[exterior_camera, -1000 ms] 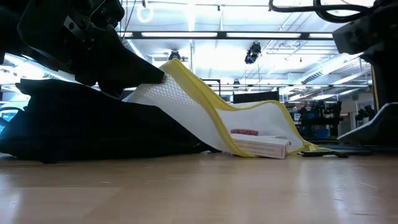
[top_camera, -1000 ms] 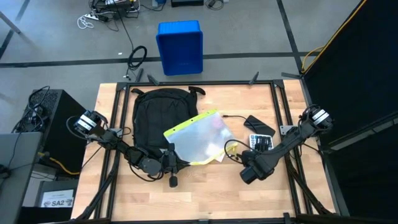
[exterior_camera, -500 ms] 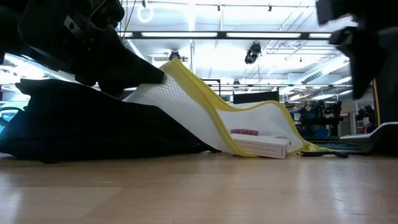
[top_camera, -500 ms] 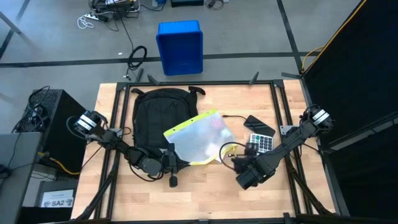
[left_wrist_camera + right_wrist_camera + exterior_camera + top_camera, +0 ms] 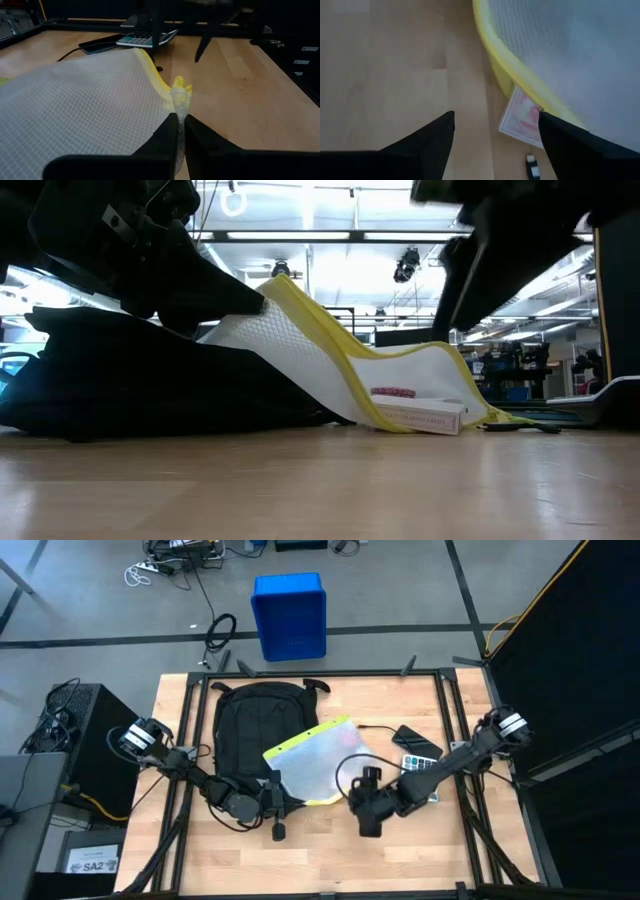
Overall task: Unpack backpack
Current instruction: Remove the game card from the white zip bag
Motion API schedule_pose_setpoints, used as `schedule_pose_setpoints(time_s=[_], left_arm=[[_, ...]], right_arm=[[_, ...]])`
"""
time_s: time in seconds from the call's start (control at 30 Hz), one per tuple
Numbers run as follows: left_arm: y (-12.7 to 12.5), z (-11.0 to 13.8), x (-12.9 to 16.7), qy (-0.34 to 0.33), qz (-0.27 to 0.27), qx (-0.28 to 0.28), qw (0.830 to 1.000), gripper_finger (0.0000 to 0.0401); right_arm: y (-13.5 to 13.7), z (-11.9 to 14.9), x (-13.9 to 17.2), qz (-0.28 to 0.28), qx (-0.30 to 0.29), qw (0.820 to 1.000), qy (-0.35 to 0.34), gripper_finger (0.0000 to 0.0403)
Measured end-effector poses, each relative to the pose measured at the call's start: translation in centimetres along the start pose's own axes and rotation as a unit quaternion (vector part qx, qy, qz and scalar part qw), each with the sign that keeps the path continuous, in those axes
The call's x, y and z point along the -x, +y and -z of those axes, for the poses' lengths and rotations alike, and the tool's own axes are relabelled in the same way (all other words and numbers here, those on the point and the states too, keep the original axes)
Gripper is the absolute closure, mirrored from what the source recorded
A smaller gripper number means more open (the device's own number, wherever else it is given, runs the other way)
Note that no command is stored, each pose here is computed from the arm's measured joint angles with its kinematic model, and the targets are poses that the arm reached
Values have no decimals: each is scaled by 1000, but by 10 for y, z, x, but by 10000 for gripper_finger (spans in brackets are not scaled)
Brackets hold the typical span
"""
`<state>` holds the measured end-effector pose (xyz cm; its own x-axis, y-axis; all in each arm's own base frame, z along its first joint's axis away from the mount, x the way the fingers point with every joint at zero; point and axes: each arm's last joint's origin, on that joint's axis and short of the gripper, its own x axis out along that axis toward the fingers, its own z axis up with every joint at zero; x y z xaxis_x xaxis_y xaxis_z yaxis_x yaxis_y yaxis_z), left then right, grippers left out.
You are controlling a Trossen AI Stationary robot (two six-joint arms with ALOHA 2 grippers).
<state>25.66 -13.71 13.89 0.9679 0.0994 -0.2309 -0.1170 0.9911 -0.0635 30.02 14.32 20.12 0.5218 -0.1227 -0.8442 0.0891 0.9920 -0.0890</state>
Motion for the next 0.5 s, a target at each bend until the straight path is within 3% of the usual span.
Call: schedule_pose_setpoints(time_s=[0.17,0.5], left_arm=[[0,0,0,0,0,0,1000,401],[0,0,0,0,0,0,1000,401]], right_arm=[[-13,9,-14,-29,-10,999,38,123],[-35,17,-35,-1,-46,999,18,118]])
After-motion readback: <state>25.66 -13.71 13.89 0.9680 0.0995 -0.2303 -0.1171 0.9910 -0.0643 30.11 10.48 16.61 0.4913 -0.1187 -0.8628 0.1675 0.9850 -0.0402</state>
